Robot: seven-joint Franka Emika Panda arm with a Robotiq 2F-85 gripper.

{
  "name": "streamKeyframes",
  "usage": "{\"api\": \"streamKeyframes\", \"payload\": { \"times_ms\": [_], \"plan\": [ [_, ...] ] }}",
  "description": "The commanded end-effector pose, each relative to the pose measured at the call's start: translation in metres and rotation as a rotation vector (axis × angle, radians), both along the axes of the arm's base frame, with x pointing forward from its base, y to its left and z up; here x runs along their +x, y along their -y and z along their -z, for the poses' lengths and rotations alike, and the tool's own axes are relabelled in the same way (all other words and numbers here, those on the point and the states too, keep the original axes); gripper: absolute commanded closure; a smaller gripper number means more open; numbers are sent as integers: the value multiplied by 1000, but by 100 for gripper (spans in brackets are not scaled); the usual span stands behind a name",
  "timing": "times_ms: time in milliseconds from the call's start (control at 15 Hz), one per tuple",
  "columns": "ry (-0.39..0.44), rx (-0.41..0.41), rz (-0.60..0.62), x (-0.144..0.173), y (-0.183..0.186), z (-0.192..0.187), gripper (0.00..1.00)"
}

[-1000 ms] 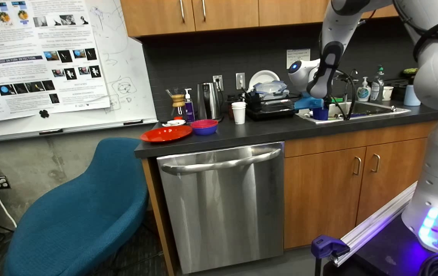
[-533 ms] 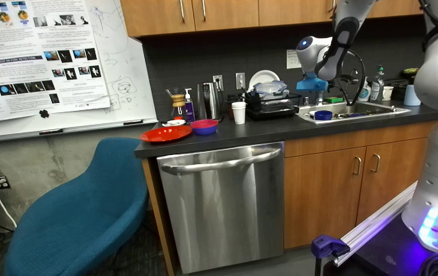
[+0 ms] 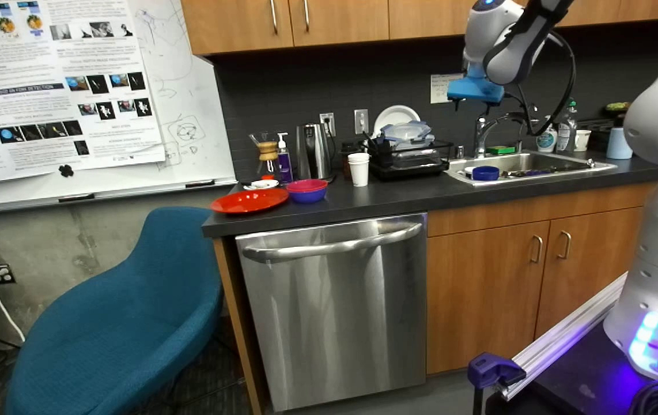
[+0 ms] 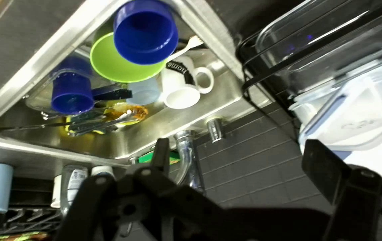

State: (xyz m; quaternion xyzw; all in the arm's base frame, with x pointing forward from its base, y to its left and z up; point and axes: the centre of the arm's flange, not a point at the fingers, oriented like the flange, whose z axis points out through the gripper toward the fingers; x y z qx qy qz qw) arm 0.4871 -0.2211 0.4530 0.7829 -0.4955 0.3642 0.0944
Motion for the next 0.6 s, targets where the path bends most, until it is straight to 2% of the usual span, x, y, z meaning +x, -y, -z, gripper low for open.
{"api": "streamKeyframes", "payload": {
  "times_ms": [0, 200, 400, 467, 533],
  "plan": [
    [-16, 102, -168, -52, -56, -54, 0],
    [-53, 164, -327, -79, -94, -70, 0],
    [-138, 221, -487, -112, -110, -84, 0],
    [-102, 199, -409, -74, -115, -58, 0],
    [-96, 218, -430, -81, -118, -66, 0]
  ]
}}
